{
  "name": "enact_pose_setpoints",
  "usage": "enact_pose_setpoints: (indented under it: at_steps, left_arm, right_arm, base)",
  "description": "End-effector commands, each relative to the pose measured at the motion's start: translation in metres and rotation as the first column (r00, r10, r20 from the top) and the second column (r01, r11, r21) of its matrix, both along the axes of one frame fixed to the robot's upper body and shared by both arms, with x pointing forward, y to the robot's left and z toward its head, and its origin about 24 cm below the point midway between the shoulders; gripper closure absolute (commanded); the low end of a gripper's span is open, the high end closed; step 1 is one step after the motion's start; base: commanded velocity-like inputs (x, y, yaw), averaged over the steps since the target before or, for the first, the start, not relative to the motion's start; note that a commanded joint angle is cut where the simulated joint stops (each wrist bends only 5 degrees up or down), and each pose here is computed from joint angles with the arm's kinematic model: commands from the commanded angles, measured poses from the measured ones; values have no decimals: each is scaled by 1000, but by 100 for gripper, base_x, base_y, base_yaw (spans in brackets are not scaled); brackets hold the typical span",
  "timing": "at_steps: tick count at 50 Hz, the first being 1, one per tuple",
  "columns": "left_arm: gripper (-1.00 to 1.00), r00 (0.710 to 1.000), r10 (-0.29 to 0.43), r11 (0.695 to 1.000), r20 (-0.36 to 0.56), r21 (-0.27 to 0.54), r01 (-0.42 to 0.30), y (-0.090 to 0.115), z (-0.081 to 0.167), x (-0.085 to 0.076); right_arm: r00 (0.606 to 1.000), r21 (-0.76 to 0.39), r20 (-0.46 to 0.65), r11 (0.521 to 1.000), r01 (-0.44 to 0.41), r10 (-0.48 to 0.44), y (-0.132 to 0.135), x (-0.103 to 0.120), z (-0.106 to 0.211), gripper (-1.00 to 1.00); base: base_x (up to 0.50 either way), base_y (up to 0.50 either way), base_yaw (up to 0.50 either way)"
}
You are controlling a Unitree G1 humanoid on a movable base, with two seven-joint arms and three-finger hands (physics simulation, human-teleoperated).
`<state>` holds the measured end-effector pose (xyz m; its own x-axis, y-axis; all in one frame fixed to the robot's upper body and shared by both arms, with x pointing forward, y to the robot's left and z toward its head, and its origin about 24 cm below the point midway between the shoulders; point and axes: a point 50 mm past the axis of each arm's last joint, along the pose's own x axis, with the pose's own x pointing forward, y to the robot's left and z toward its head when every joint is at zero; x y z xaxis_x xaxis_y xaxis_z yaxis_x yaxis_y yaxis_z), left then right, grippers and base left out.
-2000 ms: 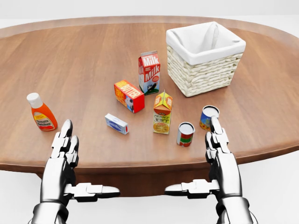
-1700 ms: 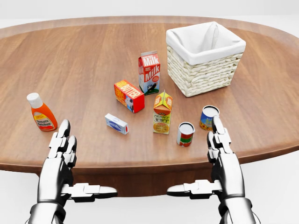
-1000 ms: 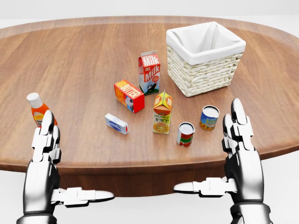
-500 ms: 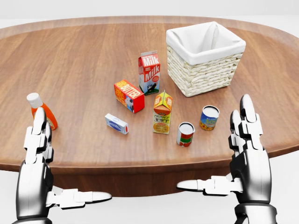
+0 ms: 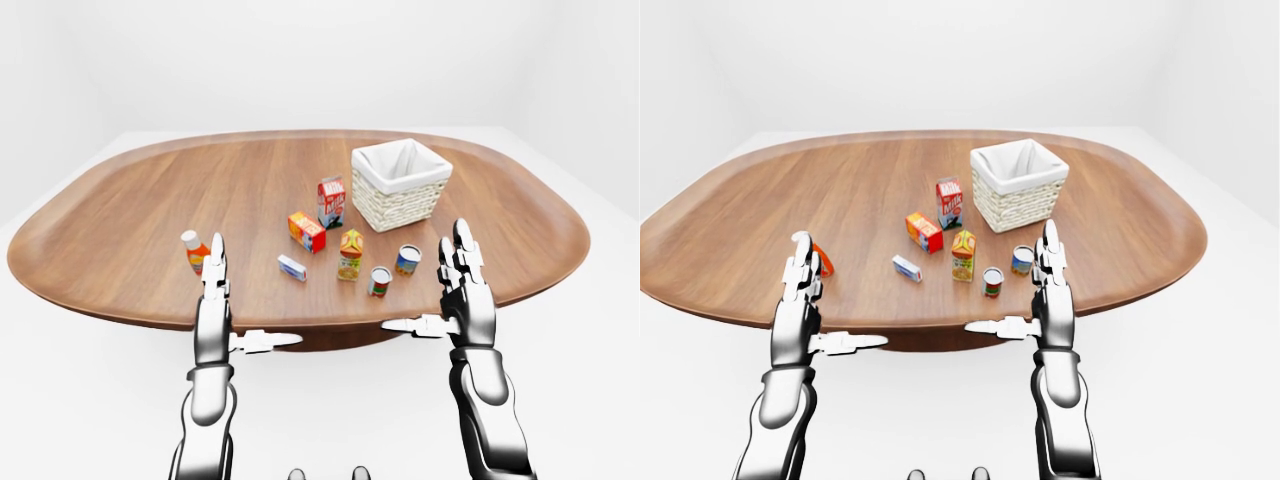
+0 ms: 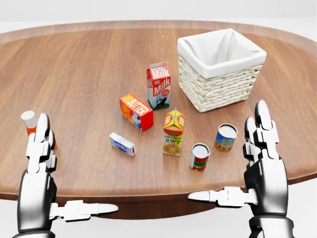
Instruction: Pick up the alphabet soup and the tomato sauce, and put them in the basket.
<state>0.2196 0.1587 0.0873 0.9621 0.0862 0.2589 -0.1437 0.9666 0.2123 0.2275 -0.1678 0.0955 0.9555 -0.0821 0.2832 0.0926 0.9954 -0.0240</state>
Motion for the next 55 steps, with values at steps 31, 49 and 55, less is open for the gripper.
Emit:
enact_pose_setpoints:
  at_steps: [31, 49, 55]
  left_arm:
    - [-100, 1000, -5, 1000, -3, 7, 5, 0, 0, 1]
    - [-100, 1000, 2, 1000, 10, 2, -2, 2, 2, 1]
    - [-100, 1000, 6, 1000, 11, 0, -6, 2, 3, 2]
  right_arm:
    - [1000, -5, -6, 1000, -8, 8, 1, 0, -1, -100]
    - [1000, -8, 1, 1000, -2, 2, 1, 1, 0, -100]
    - [1000, -6, 1, 1000, 0, 0, 0, 1, 0, -100]
  base:
    - [18, 0, 0]
    - [18, 0, 0]
    - [18, 0, 0]
